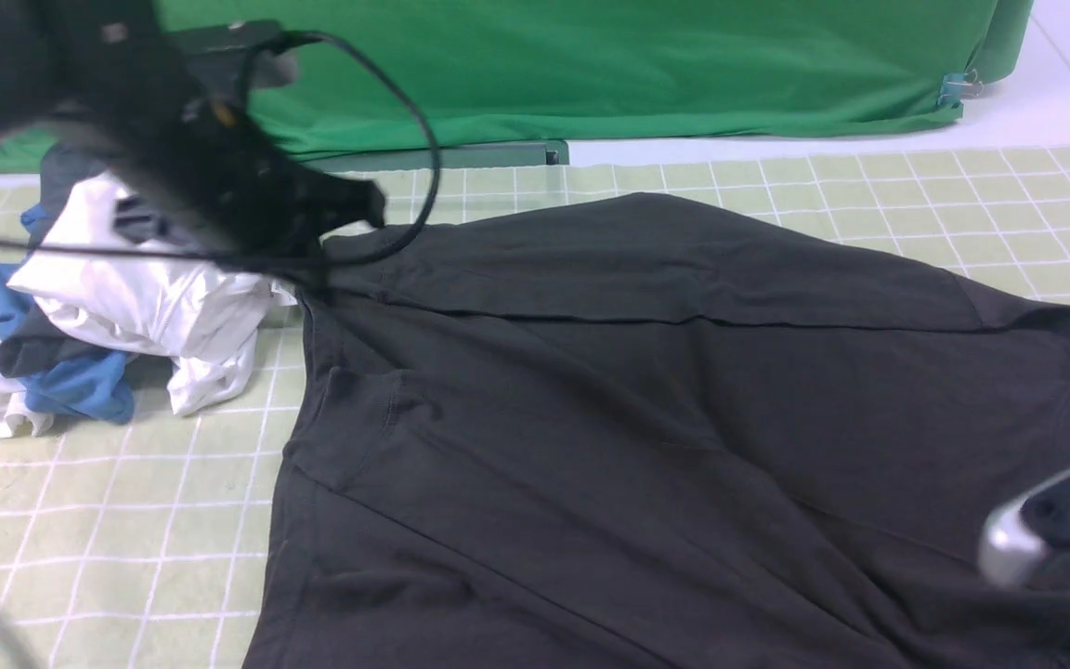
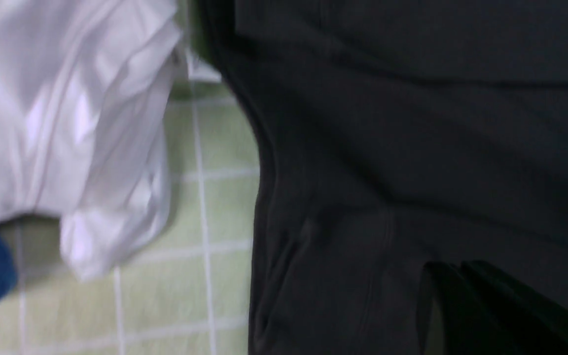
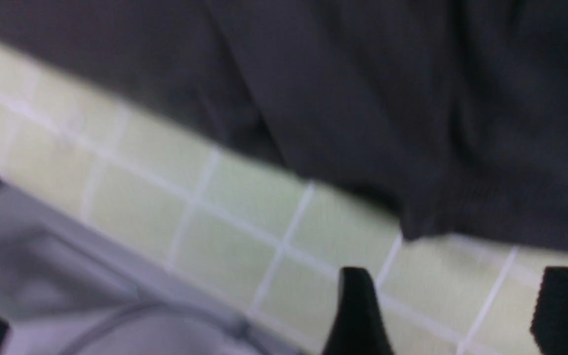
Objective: Fold a long-sleeved shirt over a green coffee tablecloth.
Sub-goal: 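Grab the top left corner of the dark shirt with the left gripper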
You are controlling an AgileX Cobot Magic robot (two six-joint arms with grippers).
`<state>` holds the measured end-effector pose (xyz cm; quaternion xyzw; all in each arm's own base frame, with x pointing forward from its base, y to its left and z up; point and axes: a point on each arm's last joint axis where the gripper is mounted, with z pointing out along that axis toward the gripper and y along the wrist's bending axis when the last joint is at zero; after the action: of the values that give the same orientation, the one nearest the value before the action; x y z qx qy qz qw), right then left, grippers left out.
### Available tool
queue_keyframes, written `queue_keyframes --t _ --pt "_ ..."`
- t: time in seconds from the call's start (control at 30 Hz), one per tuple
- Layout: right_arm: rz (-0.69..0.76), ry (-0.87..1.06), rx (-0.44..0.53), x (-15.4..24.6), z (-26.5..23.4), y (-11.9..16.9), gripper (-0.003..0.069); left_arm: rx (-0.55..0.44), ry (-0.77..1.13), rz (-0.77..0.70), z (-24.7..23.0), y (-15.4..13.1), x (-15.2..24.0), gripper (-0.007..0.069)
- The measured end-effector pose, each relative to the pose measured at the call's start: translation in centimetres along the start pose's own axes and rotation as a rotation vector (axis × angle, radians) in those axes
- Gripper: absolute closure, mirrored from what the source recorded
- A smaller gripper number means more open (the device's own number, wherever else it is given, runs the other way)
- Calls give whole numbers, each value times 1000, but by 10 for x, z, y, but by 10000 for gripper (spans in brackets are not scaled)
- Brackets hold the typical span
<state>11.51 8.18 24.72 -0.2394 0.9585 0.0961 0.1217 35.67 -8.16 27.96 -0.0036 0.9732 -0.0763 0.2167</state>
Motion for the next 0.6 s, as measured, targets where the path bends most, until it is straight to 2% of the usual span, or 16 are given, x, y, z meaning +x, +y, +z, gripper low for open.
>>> queue_keyframes --t 0.1,0.2,0.23,0.33,0.47,0.6 --pt "2 -85 -5 0 -11 1 228 -7 29 -33 26 -2 -16 571" --pt "6 -141 -9 3 -20 2 234 -28 67 -75 53 -3 -28 504" --pt "12 -160 -12 4 -23 2 234 -46 88 -128 68 -2 -34 445" --pt "22 -169 -13 5 -24 2 234 -71 102 -201 87 -1 -40 340" --pt "25 -171 -14 5 -25 2 234 -79 108 -234 105 0 -47 205" --pt "26 -172 -15 5 -25 2 234 -84 105 -266 117 5 -52 127"
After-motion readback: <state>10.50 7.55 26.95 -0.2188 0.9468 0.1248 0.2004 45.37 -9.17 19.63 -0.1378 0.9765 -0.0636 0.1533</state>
